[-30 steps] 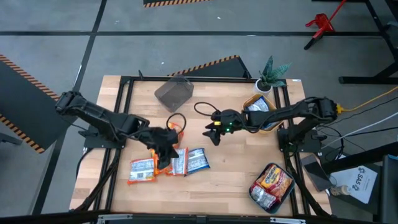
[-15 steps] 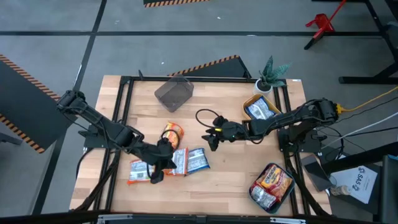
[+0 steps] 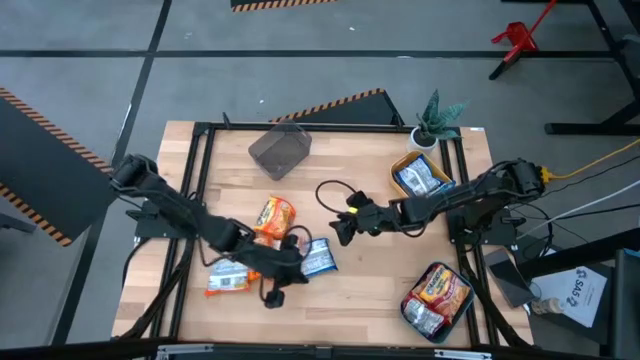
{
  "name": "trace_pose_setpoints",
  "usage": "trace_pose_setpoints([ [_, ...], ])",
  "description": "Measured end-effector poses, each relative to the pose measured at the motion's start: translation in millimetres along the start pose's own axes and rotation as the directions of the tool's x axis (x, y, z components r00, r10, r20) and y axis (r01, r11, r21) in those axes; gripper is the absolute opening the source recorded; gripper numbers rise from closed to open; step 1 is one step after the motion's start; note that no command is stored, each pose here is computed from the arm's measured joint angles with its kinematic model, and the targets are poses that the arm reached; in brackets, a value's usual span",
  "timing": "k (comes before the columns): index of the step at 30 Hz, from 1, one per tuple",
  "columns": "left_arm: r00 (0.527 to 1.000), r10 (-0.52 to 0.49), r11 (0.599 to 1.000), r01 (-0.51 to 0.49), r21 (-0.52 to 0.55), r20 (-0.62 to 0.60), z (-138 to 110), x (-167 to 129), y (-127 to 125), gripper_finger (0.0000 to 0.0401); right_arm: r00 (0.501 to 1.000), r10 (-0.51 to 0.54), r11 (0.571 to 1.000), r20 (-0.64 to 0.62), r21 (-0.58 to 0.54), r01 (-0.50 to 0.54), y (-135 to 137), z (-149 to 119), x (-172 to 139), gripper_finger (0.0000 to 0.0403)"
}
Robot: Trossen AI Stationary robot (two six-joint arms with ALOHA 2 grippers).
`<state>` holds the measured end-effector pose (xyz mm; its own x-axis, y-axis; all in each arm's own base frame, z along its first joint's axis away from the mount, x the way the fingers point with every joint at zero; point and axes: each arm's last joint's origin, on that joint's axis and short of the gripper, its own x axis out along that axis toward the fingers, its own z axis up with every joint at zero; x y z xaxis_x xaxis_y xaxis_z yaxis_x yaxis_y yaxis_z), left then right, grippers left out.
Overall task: Sort Maruchan noodles
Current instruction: Put the blue noodle pack into the yellow bin
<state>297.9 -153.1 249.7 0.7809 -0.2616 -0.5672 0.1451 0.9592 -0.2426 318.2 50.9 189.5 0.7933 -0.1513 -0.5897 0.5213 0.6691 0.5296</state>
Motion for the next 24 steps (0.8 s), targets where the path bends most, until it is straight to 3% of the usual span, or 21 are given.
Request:
trace_pose_setpoints([
  [4,1.000,-0.004,1.000,0.004,-0.008,-0.019,-12.8,17.0,17.9,0.0000,1.000,-0.005,1.000,-0.025,-0.005,0.005,3.7,-9.2,-3.0,0.0202],
  [9,0.993,0.078,0.991,-0.086,-0.100,-0.084,-53.7,30.5,40.3,0.0000,1.000,-0.001,1.000,-0.013,-0.027,0.000,10.6,-18.6,-7.1,0.0202],
  [14,0.991,0.107,0.984,-0.117,-0.136,-0.078,-74.1,37.9,39.7,0.0000,1.000,-0.014,1.000,0.014,-0.016,0.015,13.7,-23.6,-9.8,0.0202],
  [17,0.976,0.183,0.973,-0.196,-0.120,-0.115,-83.1,38.5,38.8,0.0000,1.000,-0.023,1.000,0.014,-0.011,0.023,12.9,-24.0,-9.8,0.0202],
  [24,0.841,0.457,0.867,-0.494,-0.065,-0.290,-100.7,28.0,66.1,0.0000,0.999,-0.033,0.999,0.020,-0.011,0.033,12.1,-23.5,-9.6,0.0202],
])
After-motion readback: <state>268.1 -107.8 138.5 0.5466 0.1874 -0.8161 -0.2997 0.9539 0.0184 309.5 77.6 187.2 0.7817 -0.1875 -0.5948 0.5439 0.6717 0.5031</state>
